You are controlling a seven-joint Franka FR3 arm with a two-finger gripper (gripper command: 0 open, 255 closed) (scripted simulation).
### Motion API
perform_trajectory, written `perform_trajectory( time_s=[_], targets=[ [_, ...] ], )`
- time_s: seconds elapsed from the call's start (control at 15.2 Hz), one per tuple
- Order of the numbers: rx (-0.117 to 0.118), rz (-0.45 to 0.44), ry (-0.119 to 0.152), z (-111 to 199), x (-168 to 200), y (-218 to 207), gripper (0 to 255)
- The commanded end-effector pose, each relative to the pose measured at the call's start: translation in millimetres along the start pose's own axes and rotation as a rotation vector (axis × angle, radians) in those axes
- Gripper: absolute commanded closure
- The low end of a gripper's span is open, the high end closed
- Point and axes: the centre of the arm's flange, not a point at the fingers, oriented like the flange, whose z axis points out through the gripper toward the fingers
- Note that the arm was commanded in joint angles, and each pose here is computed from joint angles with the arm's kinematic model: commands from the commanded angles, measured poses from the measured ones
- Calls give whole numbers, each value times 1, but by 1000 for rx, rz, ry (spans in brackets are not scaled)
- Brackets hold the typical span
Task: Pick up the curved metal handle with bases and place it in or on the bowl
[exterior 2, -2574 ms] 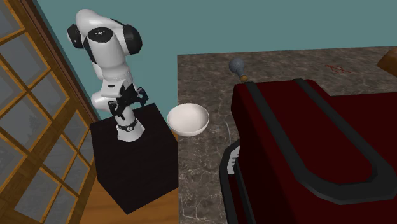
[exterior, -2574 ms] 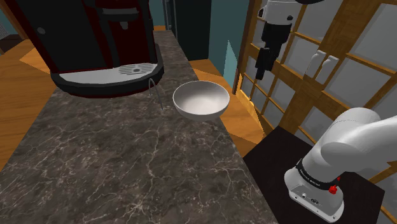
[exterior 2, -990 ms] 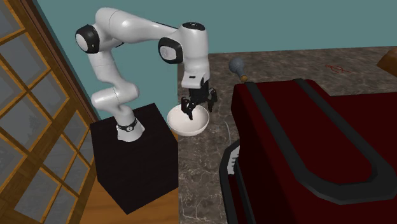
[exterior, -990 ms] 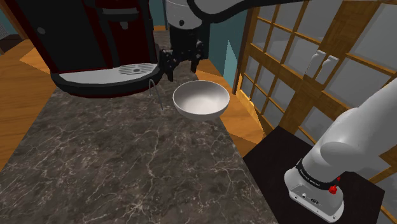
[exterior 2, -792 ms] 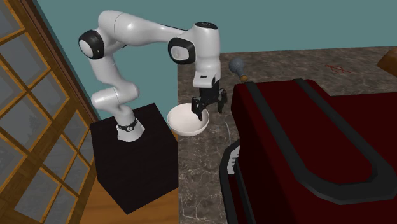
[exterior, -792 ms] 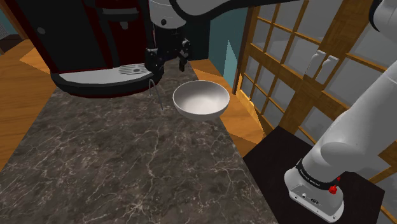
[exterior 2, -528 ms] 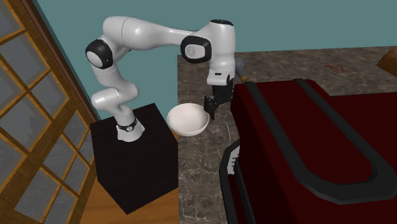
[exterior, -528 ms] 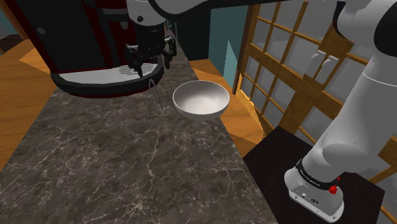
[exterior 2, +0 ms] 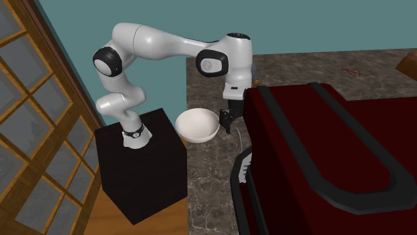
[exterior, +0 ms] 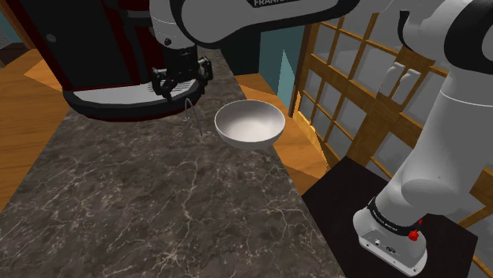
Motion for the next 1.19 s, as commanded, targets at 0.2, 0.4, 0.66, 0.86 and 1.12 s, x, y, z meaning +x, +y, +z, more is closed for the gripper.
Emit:
perform_trajectory(
  time_s=[0.2,0.4,0.66,0.86,1.12],
  targets=[
    [0,0,0,7,-1,1,0],
    [0,0,0,7,-1,1,0],
    [0,0,0,7,-1,1,255],
    [0,0,0,7,-1,1,255],
    [0,0,0,7,-1,1,255]
  ],
)
